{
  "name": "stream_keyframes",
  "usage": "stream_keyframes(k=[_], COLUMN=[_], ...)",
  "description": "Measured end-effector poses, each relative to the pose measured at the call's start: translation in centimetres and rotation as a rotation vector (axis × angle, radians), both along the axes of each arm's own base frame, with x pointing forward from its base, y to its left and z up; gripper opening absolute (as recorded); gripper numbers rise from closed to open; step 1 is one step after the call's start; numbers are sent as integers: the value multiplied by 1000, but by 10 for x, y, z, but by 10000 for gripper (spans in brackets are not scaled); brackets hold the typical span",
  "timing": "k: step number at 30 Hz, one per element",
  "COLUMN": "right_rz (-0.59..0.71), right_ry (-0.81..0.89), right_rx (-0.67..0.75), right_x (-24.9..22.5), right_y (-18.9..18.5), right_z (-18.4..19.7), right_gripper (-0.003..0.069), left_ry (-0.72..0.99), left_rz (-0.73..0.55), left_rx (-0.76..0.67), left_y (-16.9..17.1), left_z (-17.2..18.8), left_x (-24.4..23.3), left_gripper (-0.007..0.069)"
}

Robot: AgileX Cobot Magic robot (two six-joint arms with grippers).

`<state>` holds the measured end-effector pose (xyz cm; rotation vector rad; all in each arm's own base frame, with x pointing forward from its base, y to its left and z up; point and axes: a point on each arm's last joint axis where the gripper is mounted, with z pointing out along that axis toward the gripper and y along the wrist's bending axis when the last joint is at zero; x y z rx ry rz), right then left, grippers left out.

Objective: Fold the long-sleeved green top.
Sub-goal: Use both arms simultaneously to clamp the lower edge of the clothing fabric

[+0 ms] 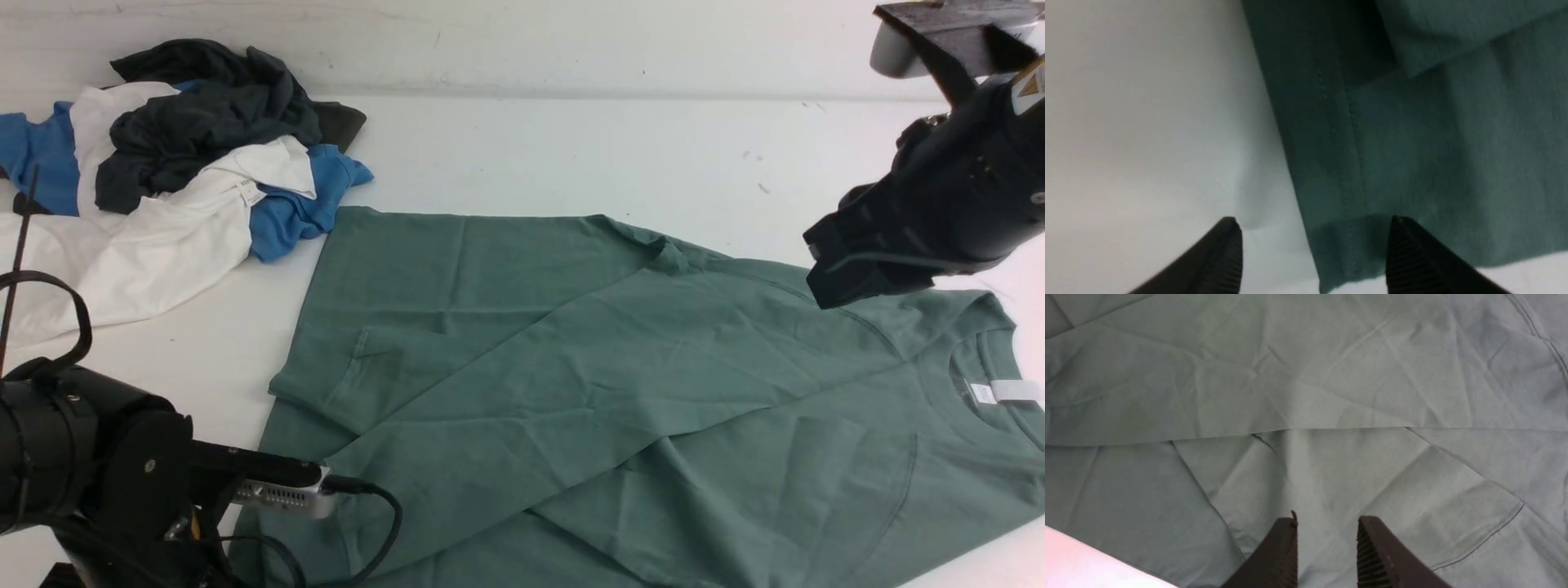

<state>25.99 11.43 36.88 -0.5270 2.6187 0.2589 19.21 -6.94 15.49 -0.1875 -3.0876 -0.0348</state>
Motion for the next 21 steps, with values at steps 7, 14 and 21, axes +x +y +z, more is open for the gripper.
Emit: stream_keyframes(k=[7,14,21], right_rz=[0,22,167], right_ry=[1,-3,108], right_rx=[2,-3,-12], right_x=[0,-1,-28], right_y=[0,0,5], right_z=[0,-1,-39], right_gripper=[202,202,202], left_ry=[28,46,63], left_rz=[137,173,133], left_rx=[-14,-44,-16], left_y=[-3,-7,-3], left_z=[-6,-6,1], left_x=[1,1,-5], left_gripper=[374,41,16])
